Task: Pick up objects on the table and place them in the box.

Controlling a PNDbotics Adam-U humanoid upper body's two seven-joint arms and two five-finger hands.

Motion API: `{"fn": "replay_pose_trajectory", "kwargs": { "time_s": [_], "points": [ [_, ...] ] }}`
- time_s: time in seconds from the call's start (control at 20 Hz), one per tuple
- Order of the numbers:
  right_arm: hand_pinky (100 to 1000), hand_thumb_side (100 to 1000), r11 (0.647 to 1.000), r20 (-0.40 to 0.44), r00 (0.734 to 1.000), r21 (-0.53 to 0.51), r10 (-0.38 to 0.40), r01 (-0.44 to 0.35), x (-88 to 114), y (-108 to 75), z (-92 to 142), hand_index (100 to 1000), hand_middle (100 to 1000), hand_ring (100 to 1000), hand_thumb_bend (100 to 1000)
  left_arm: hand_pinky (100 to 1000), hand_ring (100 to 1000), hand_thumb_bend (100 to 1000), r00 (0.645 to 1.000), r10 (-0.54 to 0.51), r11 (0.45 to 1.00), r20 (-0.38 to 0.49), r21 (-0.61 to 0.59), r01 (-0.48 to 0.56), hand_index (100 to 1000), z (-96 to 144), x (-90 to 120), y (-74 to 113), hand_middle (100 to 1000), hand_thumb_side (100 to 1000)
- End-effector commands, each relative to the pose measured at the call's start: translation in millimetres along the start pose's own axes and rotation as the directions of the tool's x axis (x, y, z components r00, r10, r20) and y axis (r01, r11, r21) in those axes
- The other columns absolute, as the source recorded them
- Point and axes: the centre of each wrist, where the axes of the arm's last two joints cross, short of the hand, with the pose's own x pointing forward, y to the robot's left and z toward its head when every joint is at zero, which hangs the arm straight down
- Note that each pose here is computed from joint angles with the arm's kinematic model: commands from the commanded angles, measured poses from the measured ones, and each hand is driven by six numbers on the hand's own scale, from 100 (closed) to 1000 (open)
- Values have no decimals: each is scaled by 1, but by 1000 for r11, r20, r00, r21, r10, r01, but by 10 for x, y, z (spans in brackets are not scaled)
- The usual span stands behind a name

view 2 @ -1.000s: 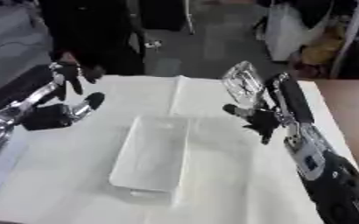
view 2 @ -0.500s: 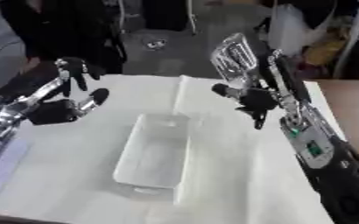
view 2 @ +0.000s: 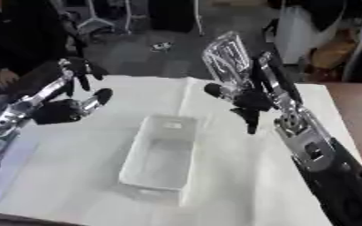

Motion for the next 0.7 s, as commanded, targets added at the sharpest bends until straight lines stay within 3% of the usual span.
{"fn": "replay_pose_trajectory", "kwargs": {
  "time_s": [0.05,0.25,0.7],
  "points": [
    [100,617,998,64,996,27,-59,57,234,-45,-108,322,100,100,882,334,557,224,1000,-30,999,-2,29,30,827,-10,-20,126,671,1000],
    [100,620,992,78,991,71,-109,103,322,19,-137,379,100,100,881,333,557,224,1000,-30,999,-7,33,30,827,-8,-28,127,671,1000],
    [100,622,979,98,980,120,-175,163,450,164,-199,392,100,100,878,331,555,224,999,-28,999,-17,39,29,827,7,-46,127,669,1000]
  ]
}}
